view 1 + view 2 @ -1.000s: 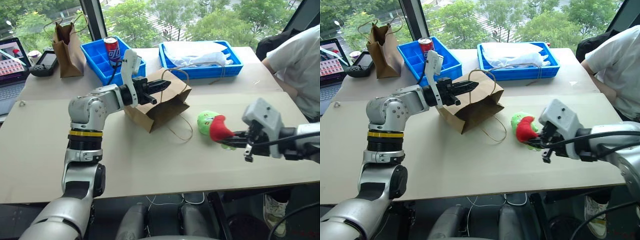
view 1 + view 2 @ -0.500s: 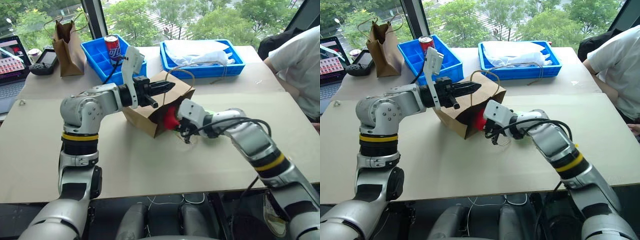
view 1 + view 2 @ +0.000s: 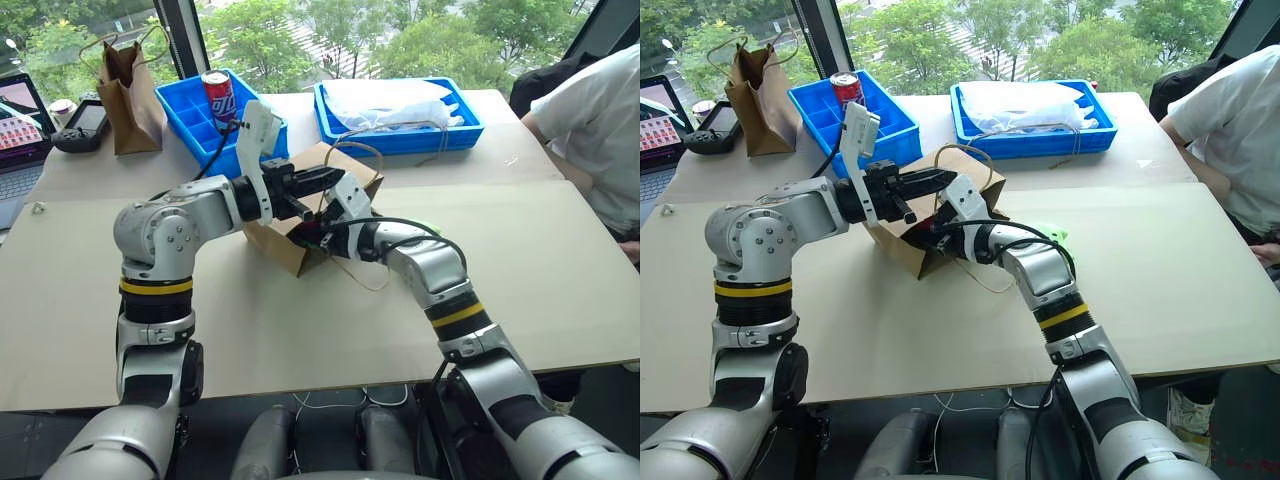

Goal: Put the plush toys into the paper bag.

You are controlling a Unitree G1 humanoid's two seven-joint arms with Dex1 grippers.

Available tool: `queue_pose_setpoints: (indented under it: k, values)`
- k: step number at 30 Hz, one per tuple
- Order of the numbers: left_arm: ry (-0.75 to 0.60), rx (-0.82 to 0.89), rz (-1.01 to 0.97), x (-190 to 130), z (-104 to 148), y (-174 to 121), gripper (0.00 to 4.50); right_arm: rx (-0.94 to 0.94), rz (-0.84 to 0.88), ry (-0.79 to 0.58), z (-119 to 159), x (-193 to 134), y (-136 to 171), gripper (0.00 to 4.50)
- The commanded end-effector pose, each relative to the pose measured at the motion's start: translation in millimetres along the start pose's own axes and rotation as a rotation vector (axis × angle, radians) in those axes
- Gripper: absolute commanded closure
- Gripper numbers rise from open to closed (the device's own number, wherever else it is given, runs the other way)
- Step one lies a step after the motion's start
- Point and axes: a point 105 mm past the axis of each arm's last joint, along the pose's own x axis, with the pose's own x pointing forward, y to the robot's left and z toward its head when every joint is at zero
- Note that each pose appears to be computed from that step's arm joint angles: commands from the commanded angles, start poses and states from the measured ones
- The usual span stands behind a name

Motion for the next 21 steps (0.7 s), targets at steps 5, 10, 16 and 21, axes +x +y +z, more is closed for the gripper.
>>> queue_pose_setpoints:
  k: [5, 10, 16, 21]
  values:
    - [-0.036, 0.038, -0.015, -2, 12, -2, 4.5, -0.06, -0.079, 0.008, 1, -41, -9, 0.26]
    - [-0.044, 0.042, -0.008, 1, 12, 3, 4.5, -0.049, -0.143, 0.068, 3, -82, -17, 0.09]
    - [-0.032, 0.053, -0.033, 6, 8, 1, 4.5, -0.167, -0.302, 0.201, 8, -129, -46, 0.09]
    - [-0.025, 0.06, -0.043, 8, 6, 2, 4.5, -0.167, -0.411, 0.311, -10, -149, -72, 0.09]
